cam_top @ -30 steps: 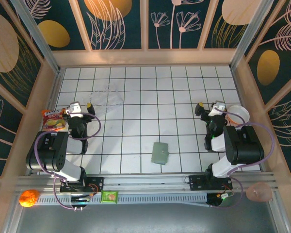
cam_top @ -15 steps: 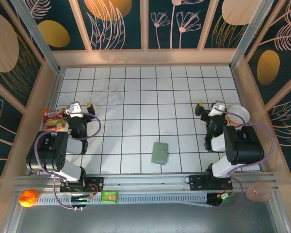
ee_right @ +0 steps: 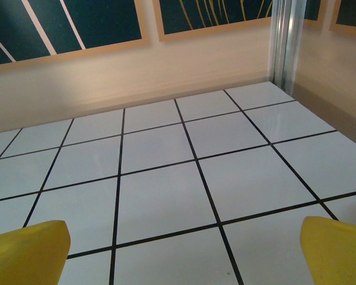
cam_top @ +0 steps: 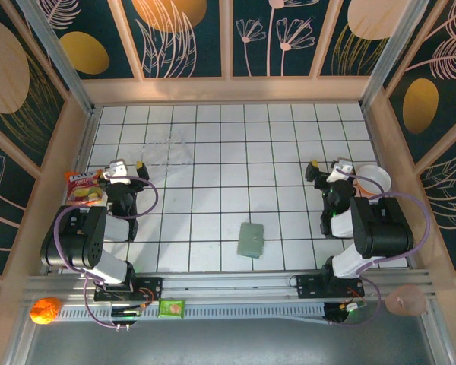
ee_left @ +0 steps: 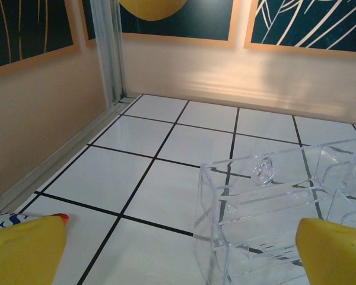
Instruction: Take the credit cards out of the card holder
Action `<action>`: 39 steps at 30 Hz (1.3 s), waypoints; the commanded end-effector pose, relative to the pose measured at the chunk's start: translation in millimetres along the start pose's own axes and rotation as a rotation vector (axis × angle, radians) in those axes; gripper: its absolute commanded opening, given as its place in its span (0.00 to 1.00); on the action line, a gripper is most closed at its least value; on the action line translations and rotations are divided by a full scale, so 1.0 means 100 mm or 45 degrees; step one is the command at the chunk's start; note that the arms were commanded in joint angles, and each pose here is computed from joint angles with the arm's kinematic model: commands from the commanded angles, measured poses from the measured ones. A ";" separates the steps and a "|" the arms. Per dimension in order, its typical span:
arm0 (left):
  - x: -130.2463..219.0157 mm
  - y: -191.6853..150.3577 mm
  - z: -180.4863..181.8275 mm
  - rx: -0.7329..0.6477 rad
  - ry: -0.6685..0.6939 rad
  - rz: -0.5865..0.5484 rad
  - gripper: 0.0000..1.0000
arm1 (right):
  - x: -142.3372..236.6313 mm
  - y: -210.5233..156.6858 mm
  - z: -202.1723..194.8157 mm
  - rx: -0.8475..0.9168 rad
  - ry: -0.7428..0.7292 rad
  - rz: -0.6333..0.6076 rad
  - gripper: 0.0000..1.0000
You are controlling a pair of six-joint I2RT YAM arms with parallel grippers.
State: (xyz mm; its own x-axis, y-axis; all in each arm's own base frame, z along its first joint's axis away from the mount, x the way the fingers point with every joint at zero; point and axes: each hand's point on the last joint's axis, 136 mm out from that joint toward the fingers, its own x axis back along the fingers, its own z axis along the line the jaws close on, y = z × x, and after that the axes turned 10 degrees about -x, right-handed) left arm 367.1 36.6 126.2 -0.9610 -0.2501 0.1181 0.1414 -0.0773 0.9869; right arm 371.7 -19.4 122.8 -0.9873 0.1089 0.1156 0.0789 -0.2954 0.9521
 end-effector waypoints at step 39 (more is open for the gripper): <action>-1.17 0.83 -0.36 0.267 -0.029 0.570 0.99 | -0.34 -0.16 1.17 -0.503 0.306 0.769 0.99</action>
State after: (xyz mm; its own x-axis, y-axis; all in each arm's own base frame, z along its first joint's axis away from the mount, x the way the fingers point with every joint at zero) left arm 494.8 35.4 222.2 -0.8817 -0.2557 0.3965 0.3234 0.2845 0.9025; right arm 419.1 76.8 131.7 -0.8210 -0.3056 0.4823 0.5584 -0.6059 0.5666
